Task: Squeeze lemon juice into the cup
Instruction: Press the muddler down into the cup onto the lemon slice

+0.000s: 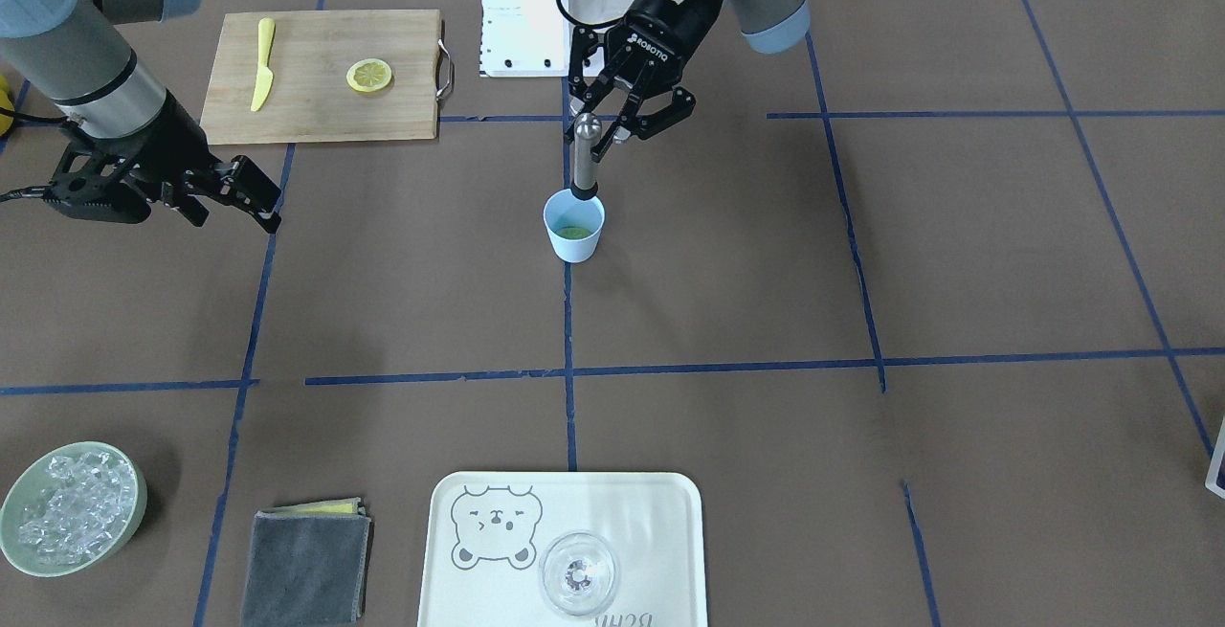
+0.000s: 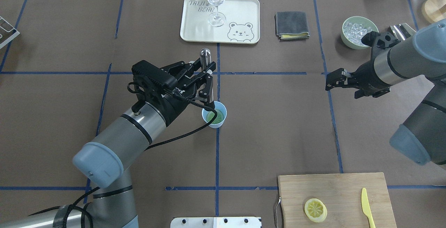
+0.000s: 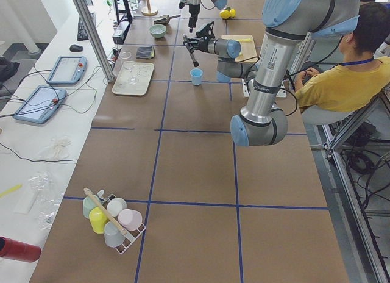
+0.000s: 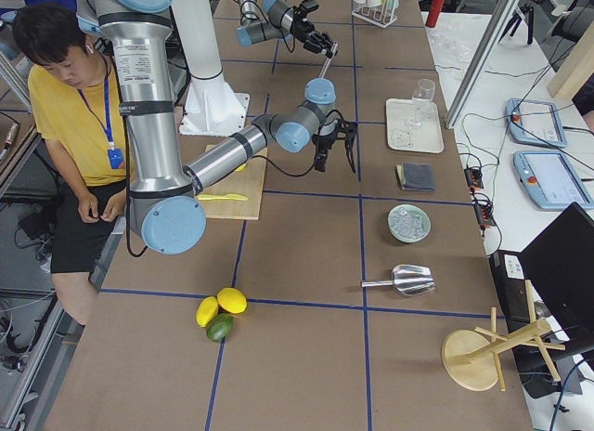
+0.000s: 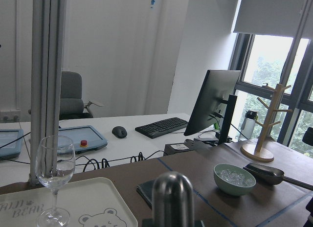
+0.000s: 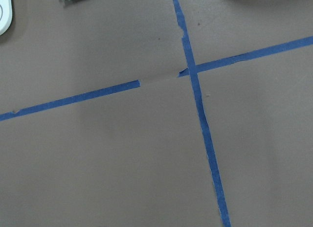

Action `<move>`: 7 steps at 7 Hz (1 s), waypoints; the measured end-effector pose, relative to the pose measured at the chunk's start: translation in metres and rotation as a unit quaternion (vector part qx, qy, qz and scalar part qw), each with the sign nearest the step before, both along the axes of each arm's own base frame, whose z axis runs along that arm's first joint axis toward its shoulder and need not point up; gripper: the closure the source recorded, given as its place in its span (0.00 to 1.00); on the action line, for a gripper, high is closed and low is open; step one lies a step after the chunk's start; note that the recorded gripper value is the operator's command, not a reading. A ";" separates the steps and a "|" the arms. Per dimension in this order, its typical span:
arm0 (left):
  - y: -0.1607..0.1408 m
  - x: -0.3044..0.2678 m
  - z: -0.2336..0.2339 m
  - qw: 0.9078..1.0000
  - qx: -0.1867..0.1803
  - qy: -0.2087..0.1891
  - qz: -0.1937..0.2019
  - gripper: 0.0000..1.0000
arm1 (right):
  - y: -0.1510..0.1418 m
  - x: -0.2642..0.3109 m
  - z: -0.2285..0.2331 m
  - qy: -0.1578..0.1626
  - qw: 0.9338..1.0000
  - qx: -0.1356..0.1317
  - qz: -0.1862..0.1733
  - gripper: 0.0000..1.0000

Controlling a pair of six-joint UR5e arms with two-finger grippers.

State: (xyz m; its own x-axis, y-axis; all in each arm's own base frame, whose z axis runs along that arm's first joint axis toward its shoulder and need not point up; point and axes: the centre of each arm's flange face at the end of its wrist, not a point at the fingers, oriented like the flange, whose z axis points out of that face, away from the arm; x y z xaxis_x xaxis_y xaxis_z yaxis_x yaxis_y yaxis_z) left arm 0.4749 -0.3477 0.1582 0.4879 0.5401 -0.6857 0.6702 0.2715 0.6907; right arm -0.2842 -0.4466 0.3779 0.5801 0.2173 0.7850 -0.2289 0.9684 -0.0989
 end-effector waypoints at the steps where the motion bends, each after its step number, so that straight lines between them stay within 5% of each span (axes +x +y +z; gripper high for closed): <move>1: 0.002 0.012 0.003 1.000 -0.003 -0.003 -0.008 1.00 | 0.001 0.000 -0.001 -0.001 1.000 0.001 0.000 0.00; 7: 0.012 0.051 0.018 0.999 -0.012 -0.026 -0.014 1.00 | 0.002 0.000 -0.004 -0.003 1.000 0.002 -0.001 0.00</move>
